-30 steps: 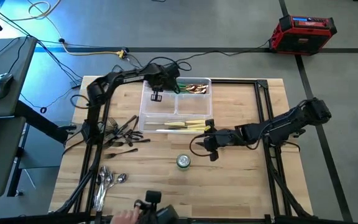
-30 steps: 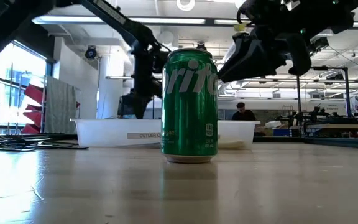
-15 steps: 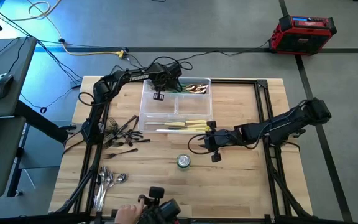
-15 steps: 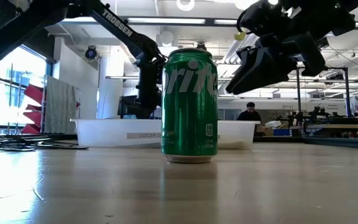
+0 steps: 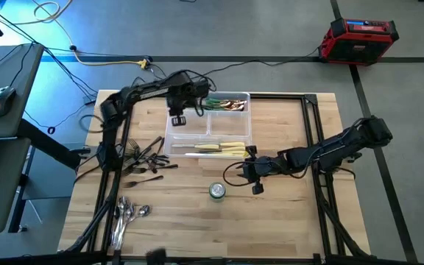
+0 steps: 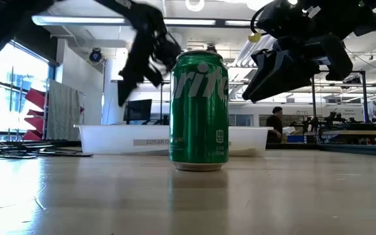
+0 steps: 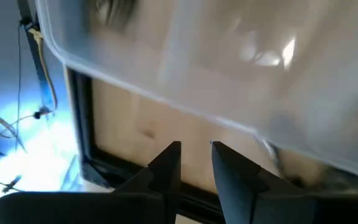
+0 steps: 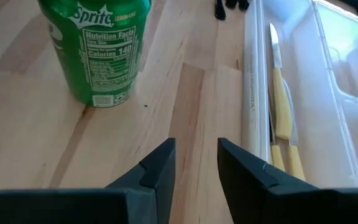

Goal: Sort silverware
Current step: Put the black fork into the silverware tray

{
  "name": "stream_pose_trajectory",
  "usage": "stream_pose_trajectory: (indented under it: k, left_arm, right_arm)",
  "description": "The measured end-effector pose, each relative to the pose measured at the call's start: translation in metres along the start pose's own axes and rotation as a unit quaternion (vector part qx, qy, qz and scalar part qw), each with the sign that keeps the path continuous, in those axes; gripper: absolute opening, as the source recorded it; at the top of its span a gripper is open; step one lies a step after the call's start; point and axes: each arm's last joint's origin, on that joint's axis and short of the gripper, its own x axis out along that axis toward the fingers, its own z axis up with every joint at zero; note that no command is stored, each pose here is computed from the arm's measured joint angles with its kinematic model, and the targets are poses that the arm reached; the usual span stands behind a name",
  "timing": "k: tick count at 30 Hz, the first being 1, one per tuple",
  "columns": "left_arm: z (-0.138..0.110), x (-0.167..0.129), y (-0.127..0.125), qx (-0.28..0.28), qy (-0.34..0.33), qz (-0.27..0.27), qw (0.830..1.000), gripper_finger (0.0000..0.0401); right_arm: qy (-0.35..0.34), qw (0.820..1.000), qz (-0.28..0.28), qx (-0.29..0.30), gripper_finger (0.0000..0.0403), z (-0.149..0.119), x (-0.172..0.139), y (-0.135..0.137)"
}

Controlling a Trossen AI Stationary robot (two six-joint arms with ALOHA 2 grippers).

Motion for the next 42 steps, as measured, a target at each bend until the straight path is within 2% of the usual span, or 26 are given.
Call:
stream_pose_trajectory:
  k: [5, 9, 11, 15, 17, 19, 24, 28, 32, 36, 42]
  left_arm:
    - [-0.061, -0.048, -0.049, -0.042, -0.082, -0.019, 0.996, 0.0055]
    - [-0.110, -0.057, -0.093, -0.095, -0.149, -0.102, 0.979, 0.0053]
    - [-0.131, -0.050, -0.117, -0.107, -0.166, -0.156, 0.968, 0.0054]
    - [-0.162, -0.019, -0.163, -0.103, -0.143, -0.257, 0.950, 0.0056]
    - [-0.174, 0.001, -0.179, -0.099, -0.111, -0.261, 0.954, 0.0055]
    - [-0.184, 0.021, -0.192, -0.086, -0.076, -0.242, 0.964, 0.0056]
    - [-0.196, 0.065, -0.206, -0.043, -0.012, -0.197, 0.979, 0.0059]
    - [-0.193, 0.088, -0.211, -0.042, -0.027, -0.206, 0.977, 0.0078]
    - [-0.188, 0.103, -0.216, -0.048, -0.054, -0.213, 0.974, 0.0107]
    - [-0.188, 0.113, -0.215, -0.059, -0.053, -0.181, 0.980, 0.0131]
    - [-0.184, 0.118, -0.217, -0.059, -0.052, -0.151, 0.985, 0.0135]
  right_arm:
    - [0.009, 1.000, 0.002, -0.007, 0.0103, -0.002, 0.000, 0.000]
    - [0.009, 1.000, 0.002, -0.020, 0.0103, -0.002, 0.000, 0.000]
    - [0.009, 1.000, 0.002, -0.023, 0.0103, -0.002, 0.000, 0.000]
    - [0.006, 1.000, 0.001, -0.027, 0.0103, -0.001, 0.000, 0.000]
    - [-0.001, 1.000, -0.001, -0.029, 0.0103, 0.000, 0.000, 0.000]
    - [-0.008, 0.999, -0.002, -0.032, 0.0103, 0.002, 0.000, -0.001]
    - [-0.026, 0.999, -0.004, -0.046, 0.0103, 0.005, 0.000, -0.001]
    - [-0.031, 0.998, -0.006, -0.049, 0.0103, 0.006, 0.000, -0.002]
    - [-0.030, 0.998, -0.005, -0.046, 0.0103, 0.006, 0.000, -0.001]
    - [-0.021, 0.999, -0.002, -0.032, 0.0103, 0.004, 0.000, -0.001]
    - [-0.011, 1.000, 0.001, -0.018, 0.0103, 0.002, 0.000, -0.001]
